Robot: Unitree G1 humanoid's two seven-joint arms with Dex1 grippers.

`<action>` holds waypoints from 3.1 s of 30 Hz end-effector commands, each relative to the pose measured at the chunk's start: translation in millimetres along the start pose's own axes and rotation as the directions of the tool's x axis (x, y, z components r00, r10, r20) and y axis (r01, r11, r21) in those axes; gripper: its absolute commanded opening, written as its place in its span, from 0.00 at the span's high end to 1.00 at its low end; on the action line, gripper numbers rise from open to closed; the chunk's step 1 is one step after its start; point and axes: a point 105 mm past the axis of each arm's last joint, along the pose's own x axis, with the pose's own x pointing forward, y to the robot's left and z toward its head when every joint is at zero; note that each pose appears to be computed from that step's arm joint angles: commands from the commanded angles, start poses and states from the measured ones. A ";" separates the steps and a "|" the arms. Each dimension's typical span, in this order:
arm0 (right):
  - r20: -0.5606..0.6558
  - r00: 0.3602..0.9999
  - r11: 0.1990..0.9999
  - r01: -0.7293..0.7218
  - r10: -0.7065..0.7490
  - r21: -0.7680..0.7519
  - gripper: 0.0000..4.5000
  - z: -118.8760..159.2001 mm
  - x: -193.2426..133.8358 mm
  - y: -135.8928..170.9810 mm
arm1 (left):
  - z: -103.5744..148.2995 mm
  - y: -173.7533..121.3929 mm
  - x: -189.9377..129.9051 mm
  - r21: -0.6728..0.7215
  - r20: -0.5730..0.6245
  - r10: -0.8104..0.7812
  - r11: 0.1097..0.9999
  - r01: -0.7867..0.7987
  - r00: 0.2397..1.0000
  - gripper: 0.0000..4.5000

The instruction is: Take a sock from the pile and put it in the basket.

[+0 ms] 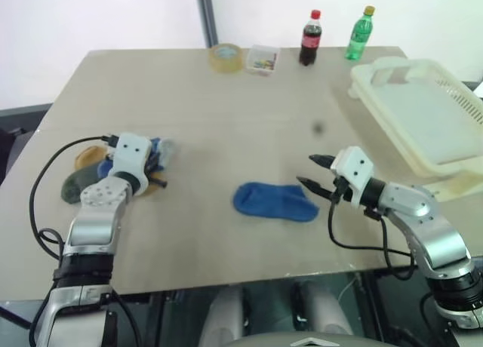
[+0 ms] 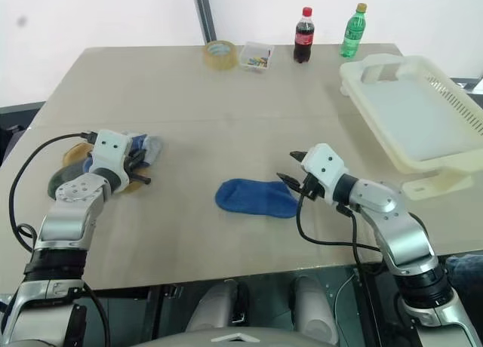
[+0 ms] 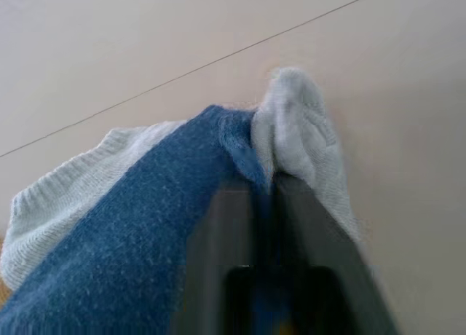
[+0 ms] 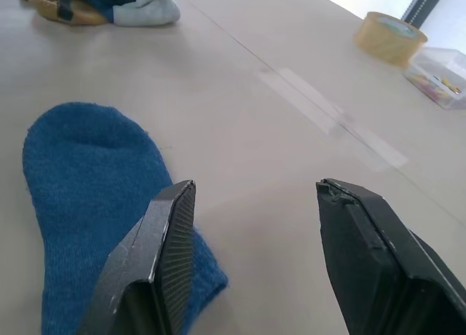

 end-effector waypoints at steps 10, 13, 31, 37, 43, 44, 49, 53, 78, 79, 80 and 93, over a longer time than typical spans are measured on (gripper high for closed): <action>0.104 0.993 0.996 -0.055 0.062 -0.064 0.41 23.9 1.4 2.5 | 22.6 -14.3 -3.7 -0.060 0.050 0.055 0.997 -0.052 0.997 0.37; 0.163 0.980 0.991 -0.095 0.110 -0.097 0.41 35.7 -1.8 9.3 | 23.7 -10.8 -2.8 -0.066 0.050 0.060 0.996 -0.057 0.997 0.37; 0.236 0.964 0.990 -0.105 0.125 -0.094 0.00 48.0 -4.5 3.7 | 26.0 -13.9 4.7 -0.102 0.060 0.043 0.994 -0.036 0.997 0.52; 0.230 0.969 0.992 -0.073 0.095 -0.101 0.00 46.2 -4.1 -0.6 | 29.2 -15.8 3.9 -0.112 0.086 0.027 0.994 -0.018 0.996 0.98; 0.223 0.971 0.993 -0.067 0.088 -0.102 0.00 44.4 -3.3 -1.4 | 34.8 -19.2 1.1 -0.120 0.120 0.012 0.993 0.003 0.993 0.98; 0.222 0.971 0.993 -0.066 0.088 -0.103 0.00 44.1 -3.0 -1.4 | 35.9 -20.3 0.8 -0.119 0.127 0.010 0.993 0.006 0.992 0.98; 0.221 0.972 0.992 -0.065 0.086 -0.104 0.00 43.1 -1.9 -1.3 | 37.3 -23.7 -0.6 -0.128 0.141 0.002 0.992 0.016 0.990 0.98; 0.219 0.972 0.992 -0.065 0.087 -0.106 0.00 42.9 -0.9 -1.0 | 33.5 -18.7 -2.5 -0.123 0.121 0.028 0.992 -0.013 0.992 0.66; 0.202 0.974 0.990 -0.081 0.103 -0.117 0.00 42.3 -3.3 -1.4 | 25.5 -20.1 -8.2 -0.062 0.144 0.086 0.995 -0.078 0.986 0.28; 0.200 0.974 0.990 -0.083 0.105 -0.118 0.00 42.3 -3.6 -1.8 | 23.6 -21.4 -8.1 -0.065 0.136 0.086 0.995 -0.078 0.987 0.28; 0.199 0.974 0.989 -0.085 0.107 -0.118 0.00 42.3 -3.8 -2.1 | 22.3 -22.2 -8.0 -0.068 0.131 0.086 0.995 -0.078 0.988 0.28; 0.188 0.976 0.989 -0.090 0.112 -0.122 0.00 42.1 -6.3 -3.4 | 23.8 -27.6 -5.2 -0.085 0.140 0.094 0.993 -0.082 0.986 0.99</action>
